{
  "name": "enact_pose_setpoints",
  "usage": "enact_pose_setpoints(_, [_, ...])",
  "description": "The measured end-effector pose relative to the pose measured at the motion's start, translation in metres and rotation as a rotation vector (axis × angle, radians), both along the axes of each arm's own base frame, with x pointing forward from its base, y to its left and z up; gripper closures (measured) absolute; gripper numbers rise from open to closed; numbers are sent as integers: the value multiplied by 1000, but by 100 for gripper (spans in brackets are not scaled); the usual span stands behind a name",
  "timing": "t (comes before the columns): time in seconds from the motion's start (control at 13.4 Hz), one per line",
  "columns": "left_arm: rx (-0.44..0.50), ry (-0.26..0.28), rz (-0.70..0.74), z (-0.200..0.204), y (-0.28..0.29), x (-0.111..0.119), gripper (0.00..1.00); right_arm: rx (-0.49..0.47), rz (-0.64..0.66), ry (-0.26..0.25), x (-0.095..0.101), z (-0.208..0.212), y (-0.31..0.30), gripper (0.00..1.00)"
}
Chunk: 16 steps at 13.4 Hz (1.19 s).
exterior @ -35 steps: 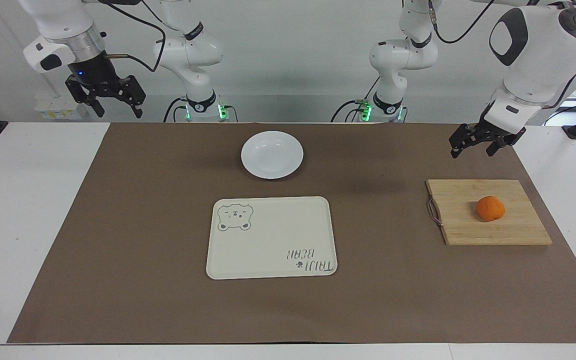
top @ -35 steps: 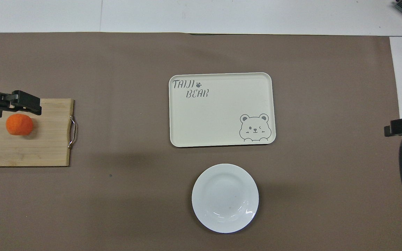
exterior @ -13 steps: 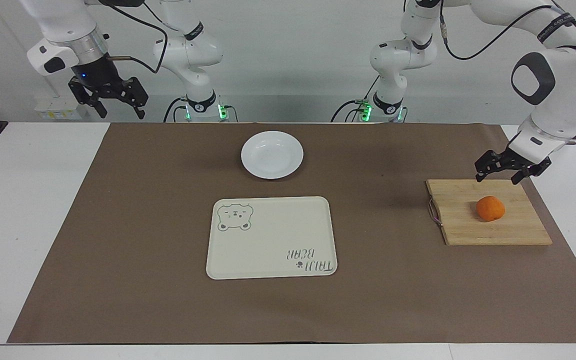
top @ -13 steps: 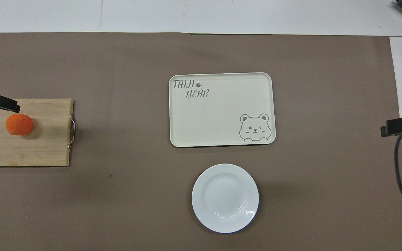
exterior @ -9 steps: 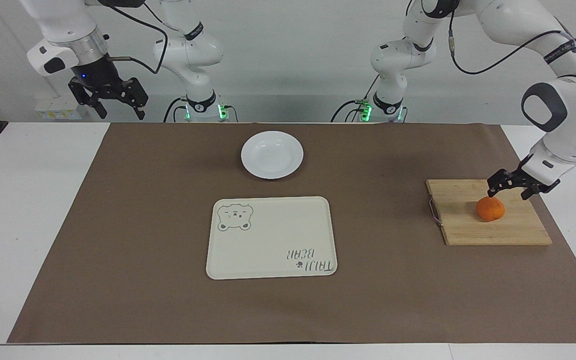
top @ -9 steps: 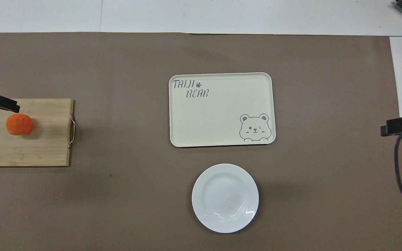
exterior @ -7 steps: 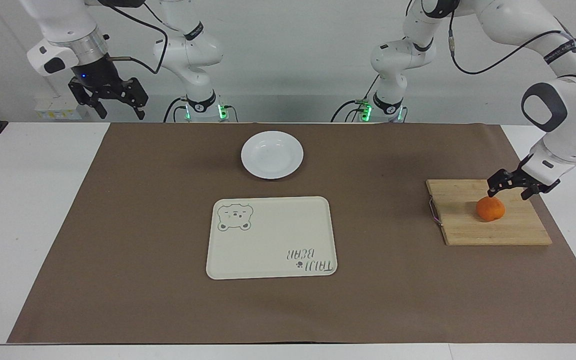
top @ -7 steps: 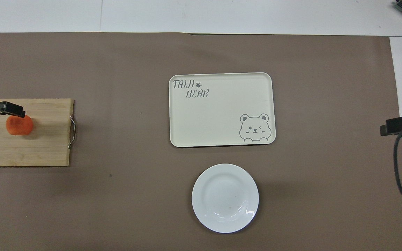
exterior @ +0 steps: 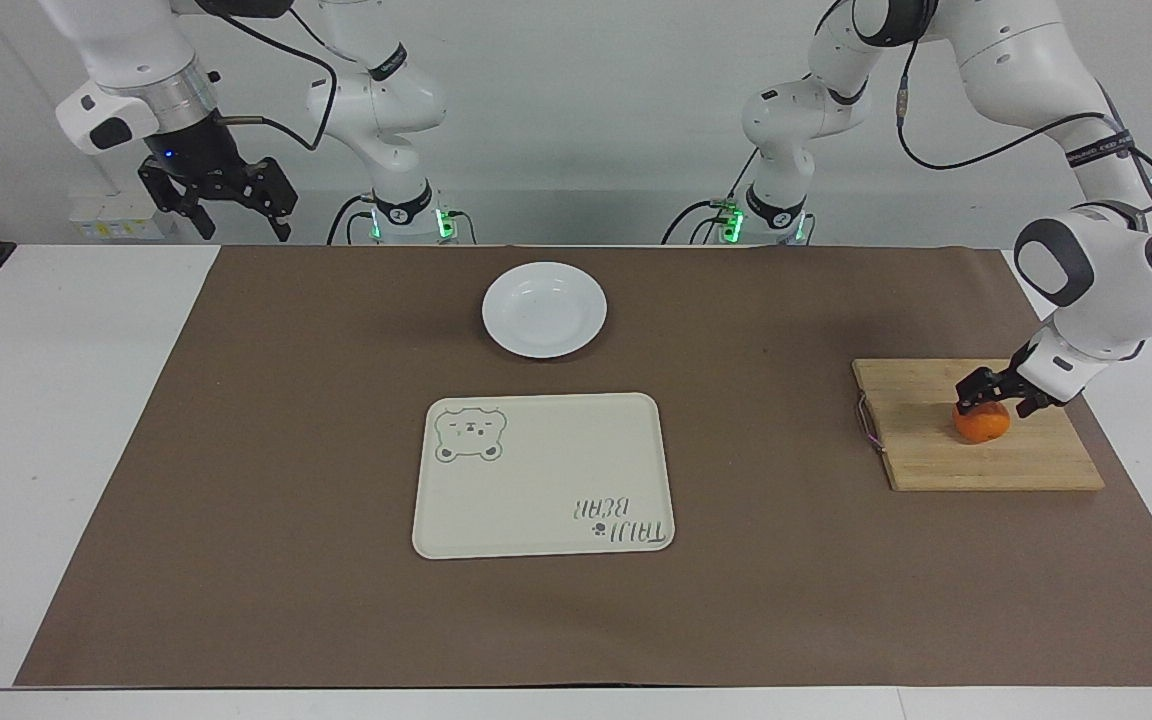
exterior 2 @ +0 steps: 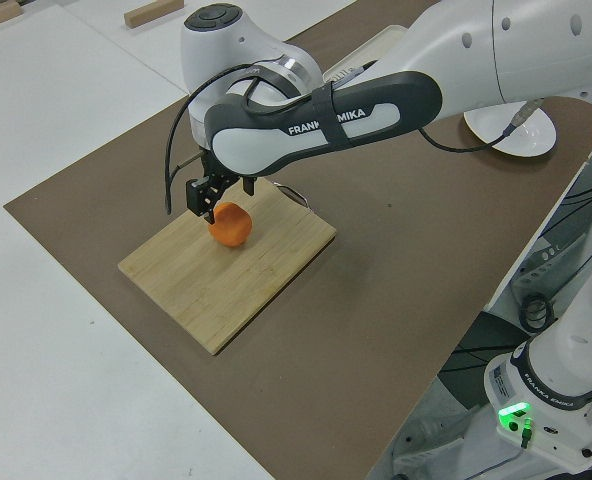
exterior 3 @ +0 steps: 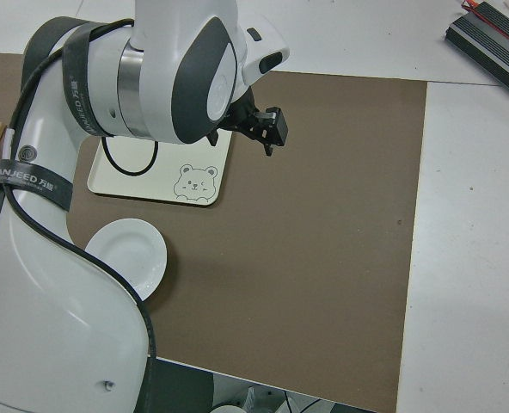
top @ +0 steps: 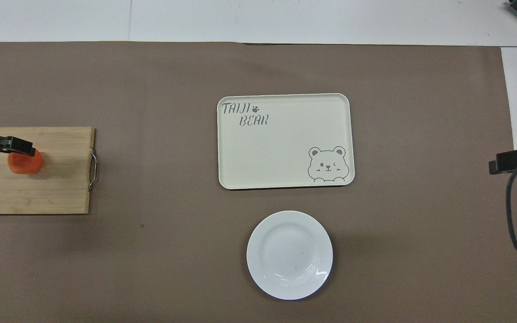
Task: Place orange and plate with both arms
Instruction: 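Lower the left gripper onto the orange ball and grasp it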
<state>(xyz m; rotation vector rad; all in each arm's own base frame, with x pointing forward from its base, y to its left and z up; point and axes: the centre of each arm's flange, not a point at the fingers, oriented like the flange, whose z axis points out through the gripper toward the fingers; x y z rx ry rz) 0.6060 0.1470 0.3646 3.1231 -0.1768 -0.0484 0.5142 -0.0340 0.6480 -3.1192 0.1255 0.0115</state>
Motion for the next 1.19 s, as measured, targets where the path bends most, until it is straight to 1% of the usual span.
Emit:
enact_pose_setpoints(0.37, [-5, 13, -8, -41, 10, 3, 0, 0, -4, 1, 0, -1, 0, 0])
enact_pose_setpoints(0.45, [-9, 22, -30, -48, 13, 2, 8, 0, -4, 1, 0, -1, 0, 0])
enact_pose_setpoints(0.52, [-13, 27, -47, -51, 16, 1, 22, 0, -4, 1, 0, -1, 0, 0])
enact_pose_setpoints(0.6, [-15, 28, -55, -51, 18, 0, 26, 0, -4, 2, 0, -1, 0, 0])
enact_pose_setpoints(0.75, [-19, 31, -58, -51, 18, 0, 26, 0, -5, 4, 0, -2, 0, 0])
enact_pose_setpoints(0.97, [-36, 41, -56, -35, 10, 1, 26, 1, -7, 10, 0, -5, -2, 0])
enact_pose_setpoints(1.12, [-38, 39, -40, -9, 0, 4, 26, 1, -6, 11, 0, -5, -1, 0])
enact_pose_setpoints(1.19, [-34, 29, -29, 7, -7, 6, 26, 1, -6, 11, 0, -6, -1, 0])
